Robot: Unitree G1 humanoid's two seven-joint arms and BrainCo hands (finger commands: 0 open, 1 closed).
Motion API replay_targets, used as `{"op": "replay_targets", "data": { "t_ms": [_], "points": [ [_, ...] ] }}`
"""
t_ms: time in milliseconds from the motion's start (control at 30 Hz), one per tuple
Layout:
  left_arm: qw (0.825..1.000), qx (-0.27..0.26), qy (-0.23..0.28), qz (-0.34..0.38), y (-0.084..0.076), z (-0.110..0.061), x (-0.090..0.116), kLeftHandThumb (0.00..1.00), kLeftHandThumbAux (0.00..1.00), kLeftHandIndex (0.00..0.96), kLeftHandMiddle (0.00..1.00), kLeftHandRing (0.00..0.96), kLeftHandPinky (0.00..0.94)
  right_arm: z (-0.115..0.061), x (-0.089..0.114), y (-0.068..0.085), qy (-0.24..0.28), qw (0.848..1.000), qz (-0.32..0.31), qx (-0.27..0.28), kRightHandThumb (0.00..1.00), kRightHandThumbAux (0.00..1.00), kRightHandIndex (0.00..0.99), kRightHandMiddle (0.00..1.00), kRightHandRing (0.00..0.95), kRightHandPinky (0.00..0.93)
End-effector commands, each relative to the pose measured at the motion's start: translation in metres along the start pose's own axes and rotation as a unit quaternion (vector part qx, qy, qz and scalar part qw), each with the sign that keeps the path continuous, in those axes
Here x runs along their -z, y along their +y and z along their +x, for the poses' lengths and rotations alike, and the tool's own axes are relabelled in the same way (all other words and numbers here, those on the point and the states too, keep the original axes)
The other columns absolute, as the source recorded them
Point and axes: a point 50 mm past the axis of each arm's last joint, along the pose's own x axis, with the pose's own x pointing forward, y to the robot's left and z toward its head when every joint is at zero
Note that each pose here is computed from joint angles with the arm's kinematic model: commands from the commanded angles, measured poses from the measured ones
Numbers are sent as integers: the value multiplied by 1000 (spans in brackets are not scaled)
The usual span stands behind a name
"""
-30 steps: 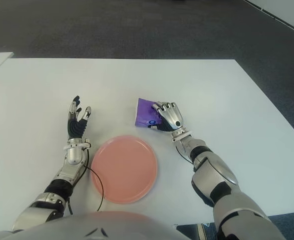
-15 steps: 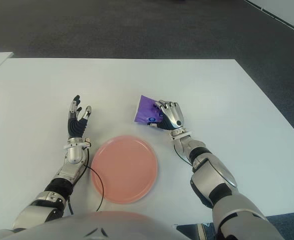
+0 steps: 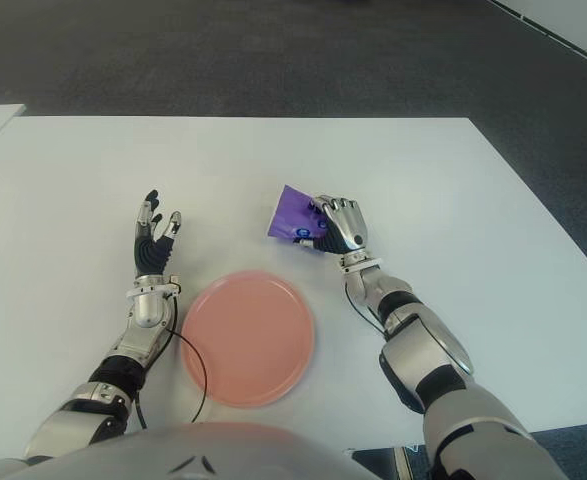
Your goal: Put the tissue paper into the plate.
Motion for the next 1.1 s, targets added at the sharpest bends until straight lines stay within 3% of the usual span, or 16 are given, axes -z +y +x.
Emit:
{"op": "replay_targets", "data": {
  "t_ms": [33, 267, 1100],
  "points": [
    [998, 4, 53, 27, 7, -24, 22, 0, 470, 0, 0, 0, 0, 14, -4, -9, -12, 999, 23, 25, 736, 710, 440, 892, 886, 870],
    [998, 5, 56, 25, 6, -23, 22, 0, 473, 0, 0, 0, 0, 24, -9, -19, -49, 996, 27, 68, 733, 710, 440, 894, 892, 882],
    [999, 16, 42, 27, 2, -21, 19, 0, 494, 0, 0, 0, 0, 38, -17, -40, -120, 987, 40, 99, 732, 709, 441, 878, 888, 874]
  ]
}}
